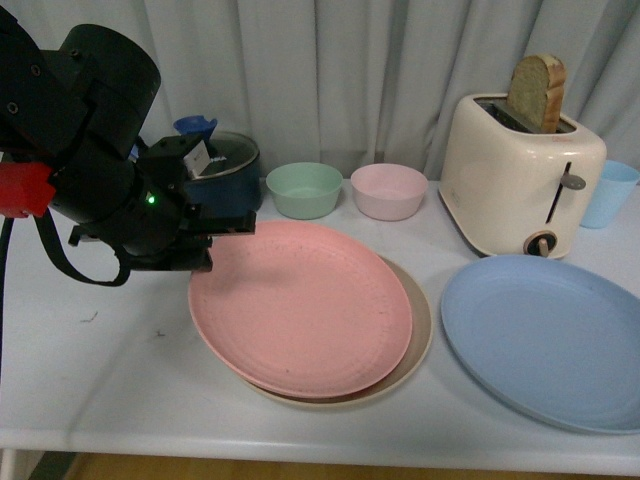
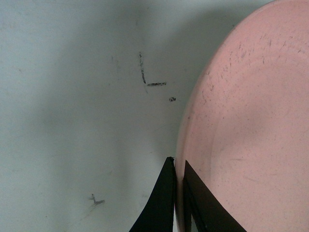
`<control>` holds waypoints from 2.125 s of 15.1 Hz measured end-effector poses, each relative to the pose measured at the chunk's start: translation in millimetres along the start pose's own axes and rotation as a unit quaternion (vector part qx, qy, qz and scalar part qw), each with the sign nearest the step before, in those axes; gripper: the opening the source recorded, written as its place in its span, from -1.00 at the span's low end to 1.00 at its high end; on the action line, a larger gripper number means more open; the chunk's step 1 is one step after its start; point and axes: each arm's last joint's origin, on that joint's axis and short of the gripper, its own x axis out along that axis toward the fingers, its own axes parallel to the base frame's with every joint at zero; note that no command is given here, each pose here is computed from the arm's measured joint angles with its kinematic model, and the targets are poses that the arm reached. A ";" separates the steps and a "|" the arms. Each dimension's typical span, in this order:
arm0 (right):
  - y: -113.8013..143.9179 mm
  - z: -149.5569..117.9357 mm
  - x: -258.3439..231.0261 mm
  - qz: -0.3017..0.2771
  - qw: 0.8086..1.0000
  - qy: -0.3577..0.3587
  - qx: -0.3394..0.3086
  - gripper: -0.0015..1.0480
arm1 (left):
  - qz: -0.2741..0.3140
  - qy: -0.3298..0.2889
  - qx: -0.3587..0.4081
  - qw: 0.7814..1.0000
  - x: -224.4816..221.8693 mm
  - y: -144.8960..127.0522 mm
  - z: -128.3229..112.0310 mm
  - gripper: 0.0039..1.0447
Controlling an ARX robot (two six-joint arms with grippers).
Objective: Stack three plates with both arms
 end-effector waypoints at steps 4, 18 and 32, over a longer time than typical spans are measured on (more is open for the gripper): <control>0.0 0.0 0.0 0.000 1.000 0.000 0.000 0.87 | 0.001 0.000 -0.017 1.000 3.1 -5.5 0.6 -0.38; 0.1 0.0 0.0 0.000 1.000 0.000 0.000 0.87 | 0.097 -0.472 0.018 0.876 -195.8 10.2 -97.7 0.45; 0.0 0.0 0.0 0.000 1.000 0.000 0.000 0.87 | 0.097 -0.481 0.021 0.871 -205.9 32.3 -204.7 -0.97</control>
